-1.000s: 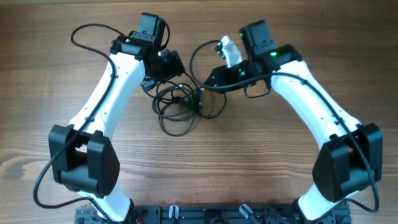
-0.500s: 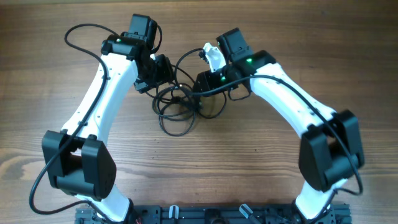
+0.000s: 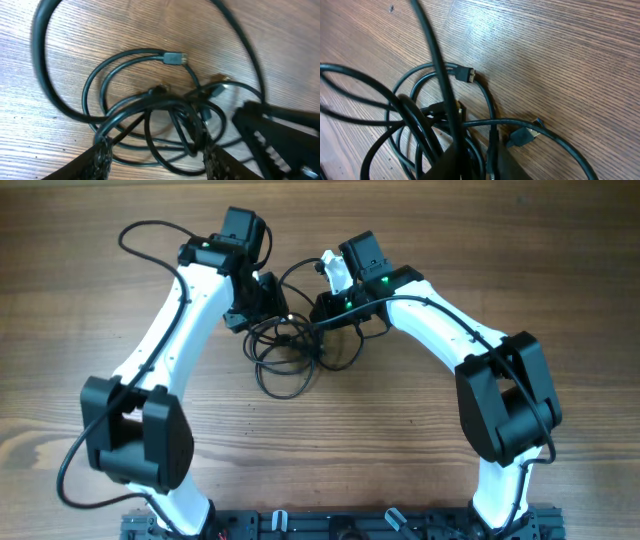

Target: Untangle cables

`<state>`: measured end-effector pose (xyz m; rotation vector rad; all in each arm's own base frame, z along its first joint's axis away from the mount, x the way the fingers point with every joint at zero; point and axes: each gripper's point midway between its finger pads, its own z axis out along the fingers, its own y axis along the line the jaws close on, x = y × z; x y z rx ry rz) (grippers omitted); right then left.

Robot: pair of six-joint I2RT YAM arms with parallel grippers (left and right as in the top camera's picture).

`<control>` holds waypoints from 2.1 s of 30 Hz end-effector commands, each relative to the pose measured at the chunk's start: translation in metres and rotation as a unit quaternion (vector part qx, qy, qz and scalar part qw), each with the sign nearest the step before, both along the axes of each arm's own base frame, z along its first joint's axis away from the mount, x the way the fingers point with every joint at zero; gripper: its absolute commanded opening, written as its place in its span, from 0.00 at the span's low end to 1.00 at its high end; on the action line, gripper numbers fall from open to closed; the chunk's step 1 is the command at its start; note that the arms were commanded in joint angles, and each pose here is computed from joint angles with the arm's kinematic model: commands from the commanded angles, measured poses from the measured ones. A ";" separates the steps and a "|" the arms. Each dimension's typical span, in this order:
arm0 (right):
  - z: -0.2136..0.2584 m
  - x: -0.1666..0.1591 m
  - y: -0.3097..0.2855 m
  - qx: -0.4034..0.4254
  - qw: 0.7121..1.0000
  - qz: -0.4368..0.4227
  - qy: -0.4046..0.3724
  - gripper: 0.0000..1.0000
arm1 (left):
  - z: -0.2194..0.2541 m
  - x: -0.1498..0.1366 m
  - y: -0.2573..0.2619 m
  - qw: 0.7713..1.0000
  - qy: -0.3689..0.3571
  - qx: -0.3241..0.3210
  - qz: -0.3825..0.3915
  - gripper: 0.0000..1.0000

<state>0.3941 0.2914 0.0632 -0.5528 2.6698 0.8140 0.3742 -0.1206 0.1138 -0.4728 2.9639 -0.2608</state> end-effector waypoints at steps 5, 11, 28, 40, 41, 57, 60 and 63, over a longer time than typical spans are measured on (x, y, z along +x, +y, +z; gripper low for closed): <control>-0.001 0.000 0.002 -0.002 1.000 0.002 0.000 0.04 | -0.036 0.001 0.014 0.998 0.037 0.051 0.008 0.59; 0.021 0.002 0.009 0.033 0.999 0.014 -0.009 0.04 | -0.058 0.003 0.001 0.998 0.057 0.032 0.001 0.48; 0.141 0.013 -0.019 0.096 0.990 -0.021 -0.105 0.04 | -0.110 0.010 -0.062 0.990 0.080 -0.099 0.052 0.48; 0.276 0.019 -0.125 0.140 0.949 -0.135 -0.249 0.04 | -0.127 0.003 -0.062 0.989 0.088 -0.098 0.063 0.50; 0.281 0.021 -0.135 0.142 0.945 -0.147 -0.254 0.04 | -0.128 0.003 -0.062 0.989 0.088 -0.096 0.063 0.50; 0.416 0.019 -0.279 0.182 0.854 -0.280 -0.398 0.04 | -0.130 0.001 -0.054 0.991 0.088 -0.074 0.068 0.50; 0.436 0.017 -0.293 0.211 0.836 -0.286 -0.417 0.04 | -0.130 0.001 -0.054 0.991 0.089 -0.074 0.068 0.51; 0.453 0.014 -0.302 0.236 0.821 -0.289 -0.432 0.04 | -0.130 0.001 -0.053 0.991 0.088 -0.072 0.068 0.51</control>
